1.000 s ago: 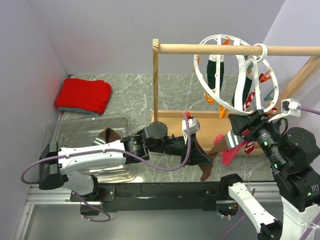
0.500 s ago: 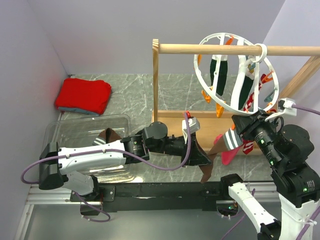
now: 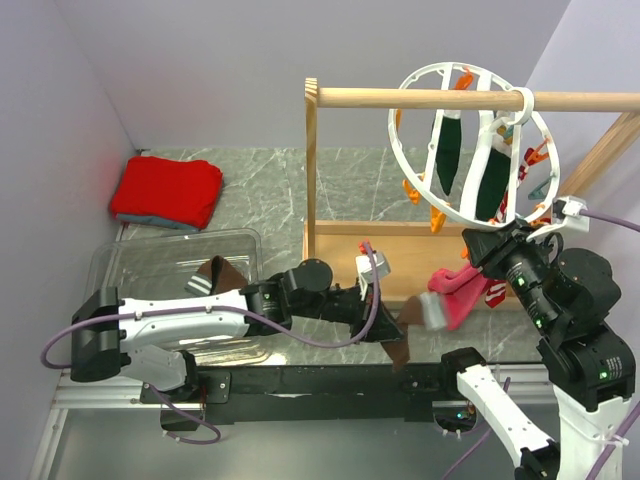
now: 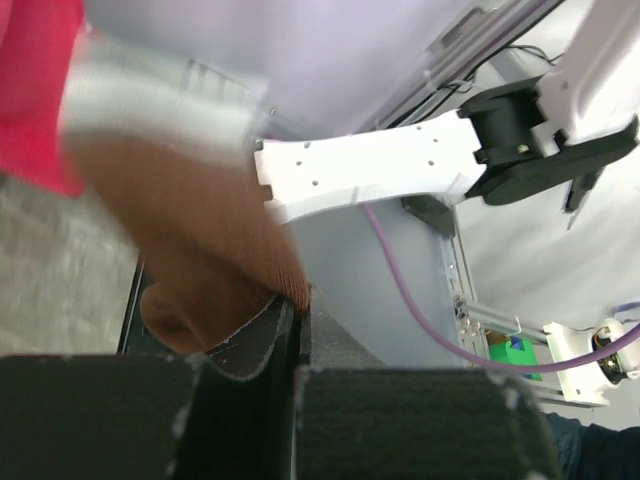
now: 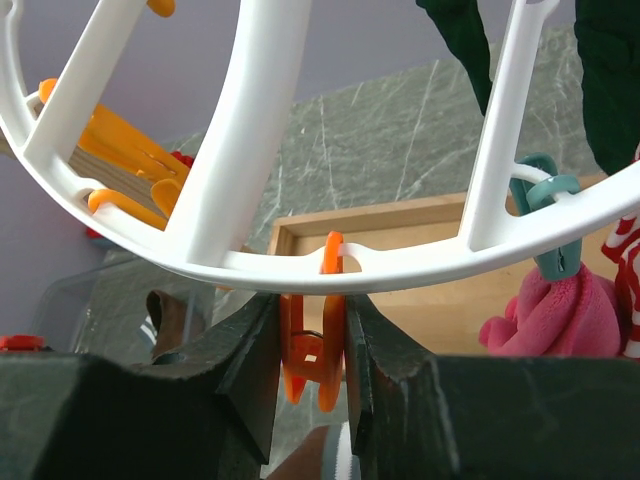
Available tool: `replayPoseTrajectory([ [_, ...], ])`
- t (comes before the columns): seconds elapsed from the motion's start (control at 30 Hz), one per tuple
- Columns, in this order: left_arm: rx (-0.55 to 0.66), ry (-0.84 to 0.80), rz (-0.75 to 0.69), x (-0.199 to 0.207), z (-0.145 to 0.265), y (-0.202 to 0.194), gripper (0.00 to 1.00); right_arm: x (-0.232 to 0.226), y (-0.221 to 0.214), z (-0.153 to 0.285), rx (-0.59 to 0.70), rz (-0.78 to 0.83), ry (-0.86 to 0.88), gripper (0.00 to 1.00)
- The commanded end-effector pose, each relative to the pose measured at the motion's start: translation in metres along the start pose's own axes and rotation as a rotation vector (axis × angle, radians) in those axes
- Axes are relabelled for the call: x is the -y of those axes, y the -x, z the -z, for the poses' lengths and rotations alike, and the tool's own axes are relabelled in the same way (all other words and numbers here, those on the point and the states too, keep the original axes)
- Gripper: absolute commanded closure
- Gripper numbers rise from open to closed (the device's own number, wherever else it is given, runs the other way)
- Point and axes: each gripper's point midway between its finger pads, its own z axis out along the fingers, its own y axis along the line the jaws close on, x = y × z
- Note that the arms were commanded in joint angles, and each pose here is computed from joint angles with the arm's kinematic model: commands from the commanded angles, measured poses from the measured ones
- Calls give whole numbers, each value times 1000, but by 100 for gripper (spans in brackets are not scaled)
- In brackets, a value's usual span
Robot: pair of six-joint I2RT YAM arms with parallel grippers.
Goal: Remove the socks clipped to the hanger
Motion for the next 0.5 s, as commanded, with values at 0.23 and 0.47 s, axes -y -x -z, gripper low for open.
replayPoseTrajectory([
  [0.23, 192, 316, 209, -68, 78, 10, 99, -5, 2, -1, 43, -4, 41, 100],
  [0.47, 416, 706, 346, -141, 193, 10, 99, -3, -1, -2, 39, 10, 42, 100],
])
